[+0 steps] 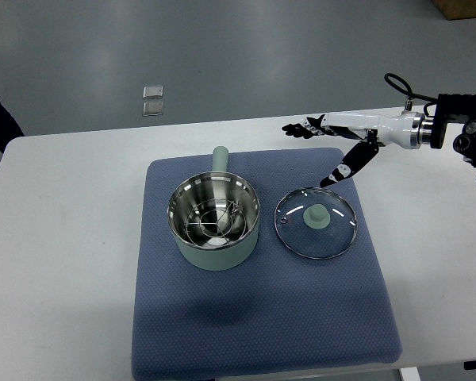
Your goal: Open lid and place right of pot
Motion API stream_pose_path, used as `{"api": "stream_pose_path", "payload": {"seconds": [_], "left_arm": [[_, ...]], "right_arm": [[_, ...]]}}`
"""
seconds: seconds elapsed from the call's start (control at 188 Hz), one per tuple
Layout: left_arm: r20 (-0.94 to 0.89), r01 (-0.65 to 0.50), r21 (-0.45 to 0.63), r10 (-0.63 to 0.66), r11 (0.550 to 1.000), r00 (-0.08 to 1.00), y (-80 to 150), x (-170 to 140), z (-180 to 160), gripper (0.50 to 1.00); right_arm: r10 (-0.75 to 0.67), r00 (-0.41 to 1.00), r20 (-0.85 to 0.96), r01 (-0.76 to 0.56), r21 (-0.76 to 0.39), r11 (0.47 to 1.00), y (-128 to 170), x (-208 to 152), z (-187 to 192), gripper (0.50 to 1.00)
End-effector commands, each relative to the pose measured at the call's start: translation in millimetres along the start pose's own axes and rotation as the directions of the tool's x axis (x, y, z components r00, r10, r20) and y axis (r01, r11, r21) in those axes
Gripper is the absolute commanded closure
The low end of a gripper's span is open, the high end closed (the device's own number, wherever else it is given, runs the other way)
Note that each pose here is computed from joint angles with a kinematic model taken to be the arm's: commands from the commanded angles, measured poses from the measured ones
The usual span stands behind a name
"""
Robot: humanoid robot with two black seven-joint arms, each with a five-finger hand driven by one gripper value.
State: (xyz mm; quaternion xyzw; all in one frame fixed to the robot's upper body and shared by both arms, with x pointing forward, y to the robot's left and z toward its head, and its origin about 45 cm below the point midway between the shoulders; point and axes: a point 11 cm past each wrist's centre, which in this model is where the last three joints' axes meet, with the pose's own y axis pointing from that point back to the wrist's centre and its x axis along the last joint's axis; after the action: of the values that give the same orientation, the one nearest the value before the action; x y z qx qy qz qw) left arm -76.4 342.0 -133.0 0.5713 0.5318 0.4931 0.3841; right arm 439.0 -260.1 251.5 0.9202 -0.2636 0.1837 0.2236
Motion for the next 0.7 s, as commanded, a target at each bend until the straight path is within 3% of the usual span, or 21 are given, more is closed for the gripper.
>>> {"api": "stream_pose_path", "payload": {"seconds": [0.0, 0.149, 0.345, 0.52, 0.695], "left_arm": [[-0.002, 0.000, 0.000, 0.000, 1.000, 1.000, 0.0, 0.0, 0.1, 0.500], [-0.001, 0.001, 0.000, -0.001, 1.000, 1.000, 0.0, -0.1, 0.1, 0.500], [-0.003, 0.000, 0.000, 0.000, 1.000, 1.000, -0.1, 0.1, -0.6, 0.500], [-0.003, 0.003, 0.003, -0.003, 1.000, 1.000, -0.3, -0.6, -2.4, 0.500], [-0.004, 0.003, 0.007, -0.003, 1.000, 1.000, -0.7, -0.5, -5.1, 0.500]], "right_arm": [[0.105, 0.965, 0.241, -0.104, -0.017, 0.994, 2.2, 12.0, 7.8, 0.566], [0.191, 0.829, 0.526, -0.222, -0.005, 0.975, 2.7, 22.6, 8.3, 0.566], [0.174, 0.571, 0.802, -0.234, -0.045, 0.971, -25.1, 9.1, 11.6, 0.566], [0.143, 0.352, 0.925, -0.254, -0.053, 0.966, -39.8, 0.2, 19.8, 0.566], [0.140, 0.281, 0.950, -0.260, -0.065, 0.963, -41.6, -11.8, 33.7, 0.566]]}}
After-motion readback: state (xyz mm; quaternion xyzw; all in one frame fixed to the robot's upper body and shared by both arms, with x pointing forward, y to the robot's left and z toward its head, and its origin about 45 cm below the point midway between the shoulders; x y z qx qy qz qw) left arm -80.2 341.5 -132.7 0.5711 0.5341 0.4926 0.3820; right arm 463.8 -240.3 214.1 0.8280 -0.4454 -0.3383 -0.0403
